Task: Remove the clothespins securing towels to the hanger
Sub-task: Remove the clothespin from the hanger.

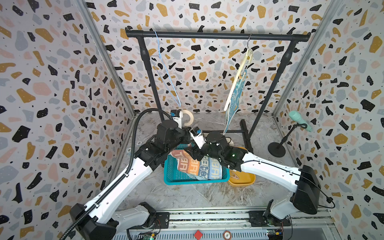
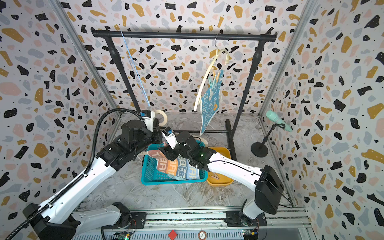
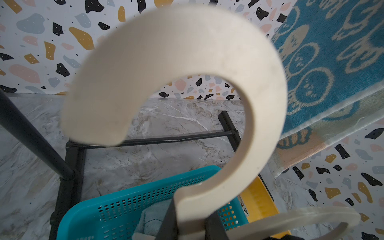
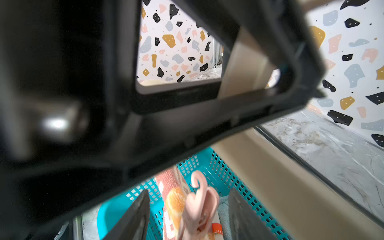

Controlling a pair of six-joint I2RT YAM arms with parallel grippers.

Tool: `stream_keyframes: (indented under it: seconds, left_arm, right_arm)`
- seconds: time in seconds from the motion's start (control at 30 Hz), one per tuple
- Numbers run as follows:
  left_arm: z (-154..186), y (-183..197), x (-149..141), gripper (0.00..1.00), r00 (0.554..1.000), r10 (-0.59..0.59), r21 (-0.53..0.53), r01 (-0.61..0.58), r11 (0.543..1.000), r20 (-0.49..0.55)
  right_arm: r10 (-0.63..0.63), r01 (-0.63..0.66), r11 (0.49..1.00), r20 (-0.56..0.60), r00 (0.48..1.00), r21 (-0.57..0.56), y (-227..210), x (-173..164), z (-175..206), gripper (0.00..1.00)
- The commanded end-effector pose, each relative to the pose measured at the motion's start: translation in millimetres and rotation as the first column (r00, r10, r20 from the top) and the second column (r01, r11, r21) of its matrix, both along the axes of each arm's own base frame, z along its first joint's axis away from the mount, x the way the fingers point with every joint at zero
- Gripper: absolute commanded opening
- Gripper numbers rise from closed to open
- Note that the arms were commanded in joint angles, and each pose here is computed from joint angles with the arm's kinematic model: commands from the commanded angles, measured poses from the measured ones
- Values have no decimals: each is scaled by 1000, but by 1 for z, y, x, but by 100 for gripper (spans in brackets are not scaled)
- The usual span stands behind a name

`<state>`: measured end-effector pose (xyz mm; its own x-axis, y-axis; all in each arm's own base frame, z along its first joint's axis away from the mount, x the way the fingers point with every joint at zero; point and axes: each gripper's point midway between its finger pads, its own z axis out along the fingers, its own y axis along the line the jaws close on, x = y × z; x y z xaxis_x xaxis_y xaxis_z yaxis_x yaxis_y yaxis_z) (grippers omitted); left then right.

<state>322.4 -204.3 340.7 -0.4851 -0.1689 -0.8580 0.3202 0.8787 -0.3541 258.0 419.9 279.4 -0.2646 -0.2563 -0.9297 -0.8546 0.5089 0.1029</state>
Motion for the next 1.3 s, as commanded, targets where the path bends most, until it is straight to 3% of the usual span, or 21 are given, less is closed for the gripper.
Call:
stream_keyframes:
  seconds: [0.0, 0.83, 1.27]
  left_arm:
    - [36, -5, -1, 0, 997, -13, -71, 18, 997, 77]
    - [40, -6, -2, 0, 996, -15, -83, 22, 996, 87]
    - [38, -7, -2, 0, 996, -14, -78, 21, 997, 84]
  right_arm:
    - [-8, 8, 1000, 15, 1000, -4, 2, 1, 11, 61]
    - [1, -1, 999, -9, 1000, -39, 8, 3, 1, 57]
    - [13, -13, 999, -10, 1000, -34, 9, 1, 2, 44]
